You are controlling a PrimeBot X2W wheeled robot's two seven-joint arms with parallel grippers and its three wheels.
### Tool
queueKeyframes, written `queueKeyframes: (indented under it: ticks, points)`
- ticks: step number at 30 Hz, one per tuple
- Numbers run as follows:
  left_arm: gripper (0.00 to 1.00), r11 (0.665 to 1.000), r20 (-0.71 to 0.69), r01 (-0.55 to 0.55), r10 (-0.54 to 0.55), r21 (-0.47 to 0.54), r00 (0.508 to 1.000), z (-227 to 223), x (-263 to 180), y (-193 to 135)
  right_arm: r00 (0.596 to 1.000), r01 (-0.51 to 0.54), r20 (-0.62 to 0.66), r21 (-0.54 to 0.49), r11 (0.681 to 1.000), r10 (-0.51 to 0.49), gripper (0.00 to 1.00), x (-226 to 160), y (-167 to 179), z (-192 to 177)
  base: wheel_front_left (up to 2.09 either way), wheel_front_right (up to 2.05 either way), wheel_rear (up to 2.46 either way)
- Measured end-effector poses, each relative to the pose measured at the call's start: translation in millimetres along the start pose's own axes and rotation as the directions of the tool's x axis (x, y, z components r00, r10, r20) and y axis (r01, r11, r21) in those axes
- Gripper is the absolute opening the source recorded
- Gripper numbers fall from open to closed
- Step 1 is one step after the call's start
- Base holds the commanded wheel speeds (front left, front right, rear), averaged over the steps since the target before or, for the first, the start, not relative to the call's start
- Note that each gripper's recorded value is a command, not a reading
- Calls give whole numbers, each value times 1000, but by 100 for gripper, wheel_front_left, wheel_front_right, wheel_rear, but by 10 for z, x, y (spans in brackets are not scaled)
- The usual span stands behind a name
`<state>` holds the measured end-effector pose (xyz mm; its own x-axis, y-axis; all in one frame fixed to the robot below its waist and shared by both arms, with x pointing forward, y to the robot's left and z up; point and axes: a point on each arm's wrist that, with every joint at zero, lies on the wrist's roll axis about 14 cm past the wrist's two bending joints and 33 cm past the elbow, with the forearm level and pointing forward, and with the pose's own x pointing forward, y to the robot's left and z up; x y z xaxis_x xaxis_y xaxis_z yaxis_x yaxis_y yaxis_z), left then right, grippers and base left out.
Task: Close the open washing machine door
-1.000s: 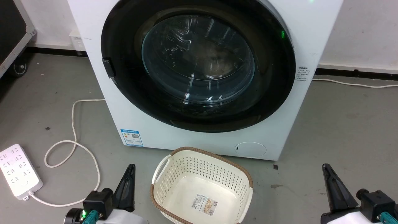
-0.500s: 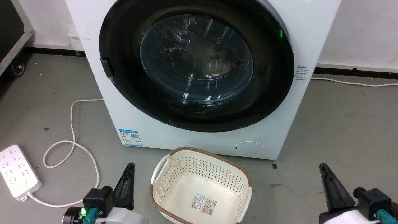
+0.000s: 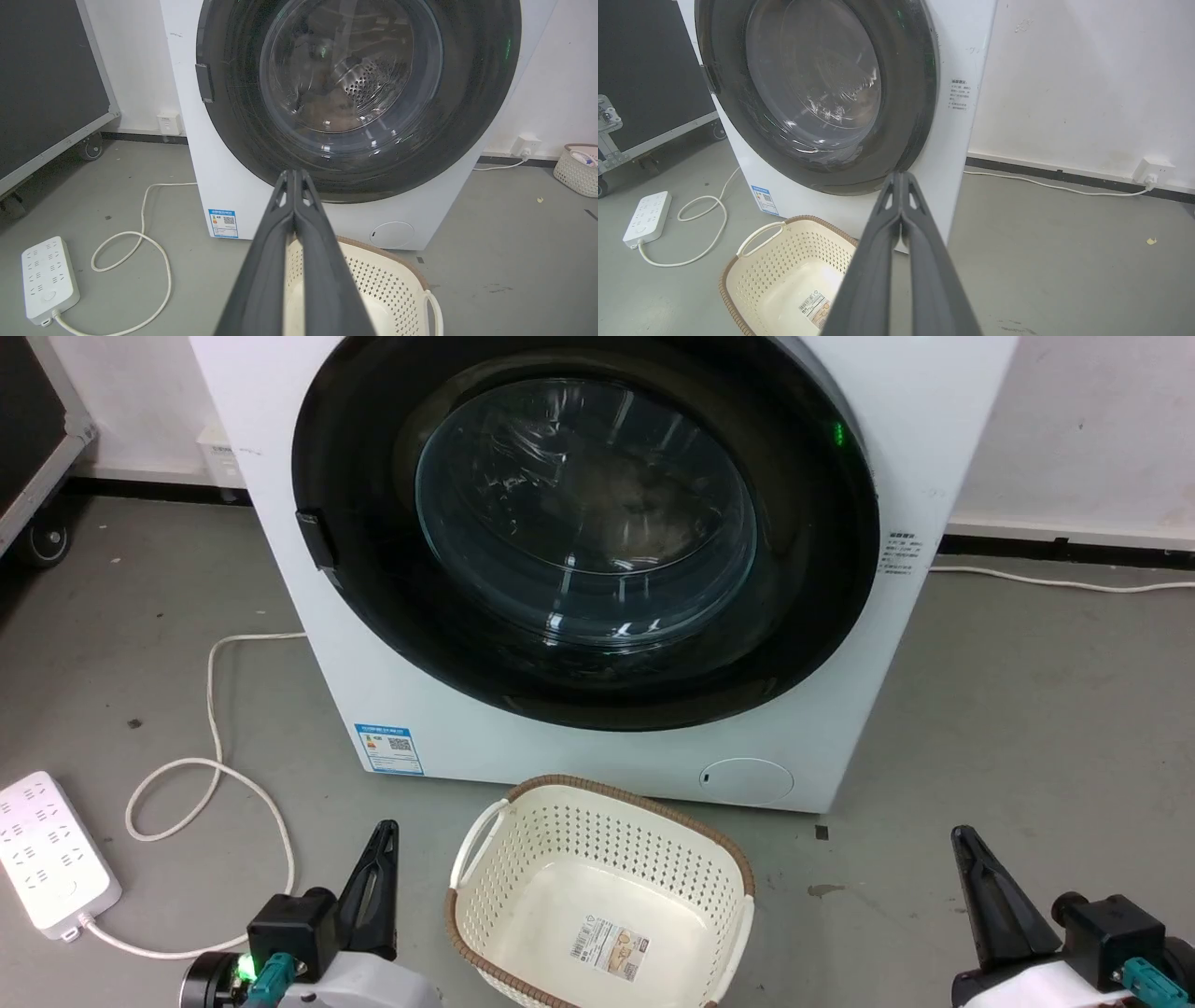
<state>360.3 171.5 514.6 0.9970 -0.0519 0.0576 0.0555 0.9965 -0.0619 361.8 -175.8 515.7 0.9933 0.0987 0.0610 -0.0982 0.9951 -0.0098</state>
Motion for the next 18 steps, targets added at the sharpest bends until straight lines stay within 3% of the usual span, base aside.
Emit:
queueKeyframes:
  ticks: [18]
  points:
    - [0, 1000, -11, -6, 6, 24, 1000, 26, 29, 5, 1000, -8, -20, -9, 1000, 8, 0, 9, 32, -1, 0, 0, 0]
